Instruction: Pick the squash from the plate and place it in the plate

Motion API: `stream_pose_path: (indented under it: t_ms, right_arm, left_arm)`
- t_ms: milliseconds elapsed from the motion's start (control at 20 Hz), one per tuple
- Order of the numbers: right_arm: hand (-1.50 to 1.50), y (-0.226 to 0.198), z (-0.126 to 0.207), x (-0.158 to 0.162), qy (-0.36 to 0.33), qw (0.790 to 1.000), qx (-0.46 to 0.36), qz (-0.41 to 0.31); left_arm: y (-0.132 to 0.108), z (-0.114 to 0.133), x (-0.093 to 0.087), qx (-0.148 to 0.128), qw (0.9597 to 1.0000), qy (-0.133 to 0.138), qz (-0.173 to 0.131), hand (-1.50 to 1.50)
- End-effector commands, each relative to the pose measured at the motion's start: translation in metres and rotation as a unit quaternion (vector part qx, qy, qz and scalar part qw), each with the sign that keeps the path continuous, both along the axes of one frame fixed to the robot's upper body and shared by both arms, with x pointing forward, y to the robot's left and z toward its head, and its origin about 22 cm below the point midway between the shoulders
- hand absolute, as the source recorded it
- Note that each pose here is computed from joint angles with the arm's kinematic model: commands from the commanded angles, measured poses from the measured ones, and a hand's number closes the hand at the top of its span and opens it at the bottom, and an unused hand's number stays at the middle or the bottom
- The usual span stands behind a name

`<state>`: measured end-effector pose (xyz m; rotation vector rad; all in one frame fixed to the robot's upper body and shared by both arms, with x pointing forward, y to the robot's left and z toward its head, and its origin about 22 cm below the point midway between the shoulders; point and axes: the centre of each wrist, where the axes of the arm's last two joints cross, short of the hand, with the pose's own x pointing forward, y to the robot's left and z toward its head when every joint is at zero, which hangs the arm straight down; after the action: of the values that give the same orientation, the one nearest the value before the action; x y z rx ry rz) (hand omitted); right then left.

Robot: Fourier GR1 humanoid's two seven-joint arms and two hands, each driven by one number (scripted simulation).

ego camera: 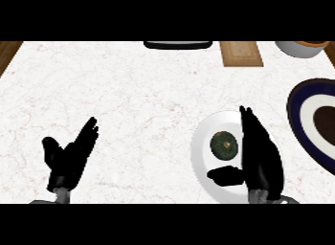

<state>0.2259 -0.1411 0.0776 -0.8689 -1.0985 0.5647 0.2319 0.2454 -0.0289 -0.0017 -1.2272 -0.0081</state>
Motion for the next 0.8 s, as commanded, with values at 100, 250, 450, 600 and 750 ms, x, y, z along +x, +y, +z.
stream_pose_path:
  t_ms: [100, 250, 450, 600, 750]
  right_arm:
    - [-1.5, 0.001, -0.007, 0.01, 0.032, 0.998, -0.043, -0.025]
    - [-1.5, 0.001, -0.022, 0.023, 0.037, 0.997, -0.052, -0.037]
    - [-1.5, -0.003, -0.018, 0.02, 0.048, 0.996, -0.058, -0.04]
    - [-1.5, -0.008, -0.036, 0.026, 0.055, 0.997, -0.053, -0.034]
    - [-1.5, 0.007, -0.056, 0.046, 0.063, 0.996, -0.049, -0.028]
  left_arm:
    - [0.005, 0.004, -0.009, -0.001, 0.9997, 0.023, 0.008, 0.0]
    - [-0.02, -0.013, 0.0, -0.005, 0.9997, 0.021, -0.005, 0.0]
    - [0.008, 0.01, -0.004, 0.009, 0.9996, 0.025, 0.003, 0.0]
    - [-0.003, 0.006, -0.011, 0.002, 0.9996, 0.029, -0.001, 0.0]
    - [-0.011, -0.005, -0.003, 0.005, 0.9997, 0.022, 0.002, 0.0]
